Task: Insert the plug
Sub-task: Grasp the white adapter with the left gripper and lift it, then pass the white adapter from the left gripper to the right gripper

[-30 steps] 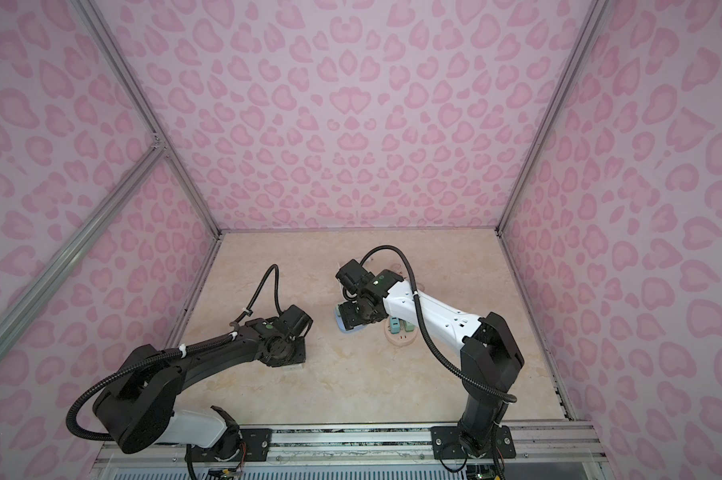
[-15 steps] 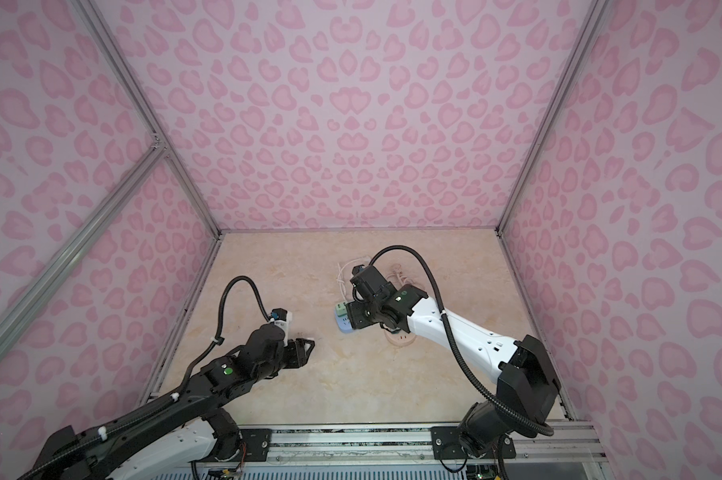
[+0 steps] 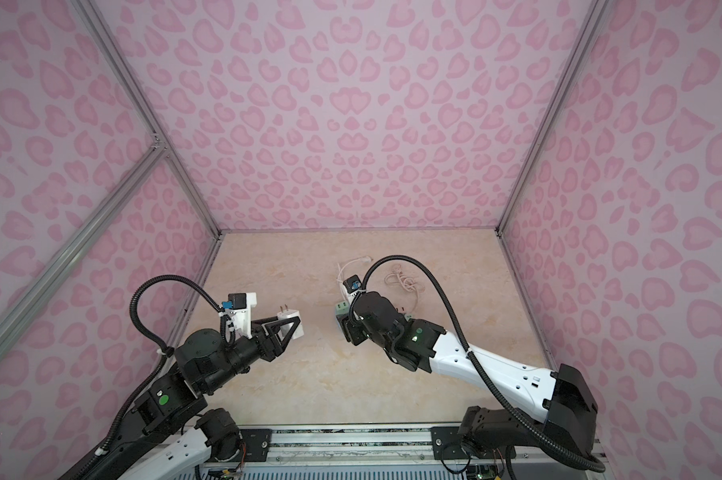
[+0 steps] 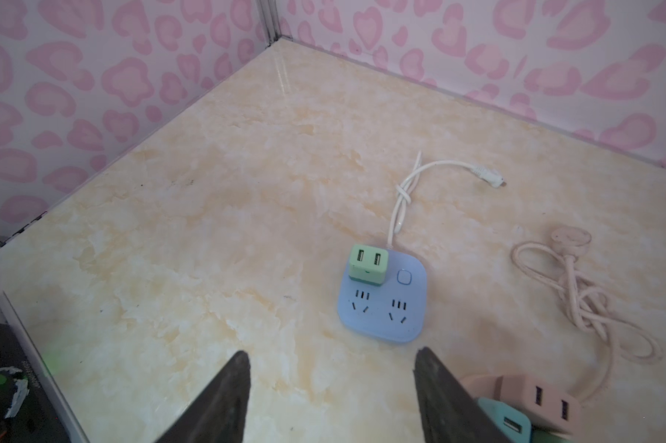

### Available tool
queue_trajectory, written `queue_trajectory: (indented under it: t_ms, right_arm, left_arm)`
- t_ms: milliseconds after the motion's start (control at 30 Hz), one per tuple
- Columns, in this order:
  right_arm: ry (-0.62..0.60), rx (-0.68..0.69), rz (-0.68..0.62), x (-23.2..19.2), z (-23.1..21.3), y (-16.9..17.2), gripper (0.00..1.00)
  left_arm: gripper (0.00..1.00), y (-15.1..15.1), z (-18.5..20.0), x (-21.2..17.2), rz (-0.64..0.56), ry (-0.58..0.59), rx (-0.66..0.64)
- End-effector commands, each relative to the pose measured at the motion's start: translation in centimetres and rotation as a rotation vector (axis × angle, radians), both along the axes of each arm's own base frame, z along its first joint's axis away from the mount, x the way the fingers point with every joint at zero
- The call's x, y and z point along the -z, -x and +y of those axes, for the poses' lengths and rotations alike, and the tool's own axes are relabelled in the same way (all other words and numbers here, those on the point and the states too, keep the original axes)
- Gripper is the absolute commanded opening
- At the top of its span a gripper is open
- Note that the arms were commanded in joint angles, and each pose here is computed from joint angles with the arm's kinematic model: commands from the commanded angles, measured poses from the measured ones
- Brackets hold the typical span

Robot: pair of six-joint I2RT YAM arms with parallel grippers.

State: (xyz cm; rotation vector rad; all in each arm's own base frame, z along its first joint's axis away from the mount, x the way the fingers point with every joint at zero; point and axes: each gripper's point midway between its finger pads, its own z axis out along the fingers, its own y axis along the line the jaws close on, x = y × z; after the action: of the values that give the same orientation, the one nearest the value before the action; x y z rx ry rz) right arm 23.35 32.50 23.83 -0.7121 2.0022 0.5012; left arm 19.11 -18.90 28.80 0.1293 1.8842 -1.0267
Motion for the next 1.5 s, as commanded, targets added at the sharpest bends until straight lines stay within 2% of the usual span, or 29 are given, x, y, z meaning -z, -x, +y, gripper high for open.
queue_trajectory:
  t_ms: [0,133,267,333,400,533,567,700,833,933,1067,1467]
  right_arm:
    - [0.000,0.011,-0.105,-1.7,0.4,-0.4,0.67]
    - [0.007,-0.013,-0.159,-2.3,0.6,0.5,0.67]
    - [-0.004,0.045,-0.150,-2.3,-0.8,0.0,0.66]
    - [-0.016,0.054,-0.133,-2.3,-1.2,-0.2,0.66]
    - [-0.024,0.038,-0.126,-2.1,-1.1,0.2,0.67]
    - [-0.061,0.016,-0.111,-1.9,-0.9,0.7,0.75]
    - [-0.065,0.017,-0.107,-1.9,-0.9,0.8,0.75]
    - [-0.094,0.044,-0.073,-1.8,-0.9,0.7,0.74]
    - [-0.287,0.034,0.020,-3.5,1.0,1.0,0.73]
    - [-0.400,0.023,0.078,-4.5,2.5,1.2,0.73]
    - [-0.466,0.012,0.123,-5.0,3.6,1.3,0.72]
    - [-0.483,0.014,0.204,-3.9,5.7,0.5,0.68]
  left_arm:
    - [0.03,1.6,-1.7,-3.4,-0.037,0.097,0.132]
    - [0.03,2.7,-2.8,-4.5,-0.053,0.118,0.223]
    - [0.03,0.8,-1.8,-3.0,0.048,0.031,0.101]
    - [0.03,-0.8,-0.8,-2.0,0.135,-0.002,-0.007]
    - [0.03,-2.5,0.2,-0.9,0.272,-0.041,-0.119]
    - [0.03,-4.3,1.6,1.4,0.546,-0.158,-0.269]
    - [0.03,-4.5,1.5,1.6,0.606,-0.177,-0.272]
    - [0.02,-5.5,-0.8,1.1,0.726,-0.113,-0.232]
    - [0.00,-6.9,-3.2,1.6,0.827,0.007,-0.224]
    - [0.00,-7.8,-4.1,2.4,0.874,0.054,-0.241]
    - [0.00,-8.4,-3.1,3.0,0.863,0.052,-0.323]
    - [0.00,-9.6,-4.1,3.9,0.879,0.083,-0.310]
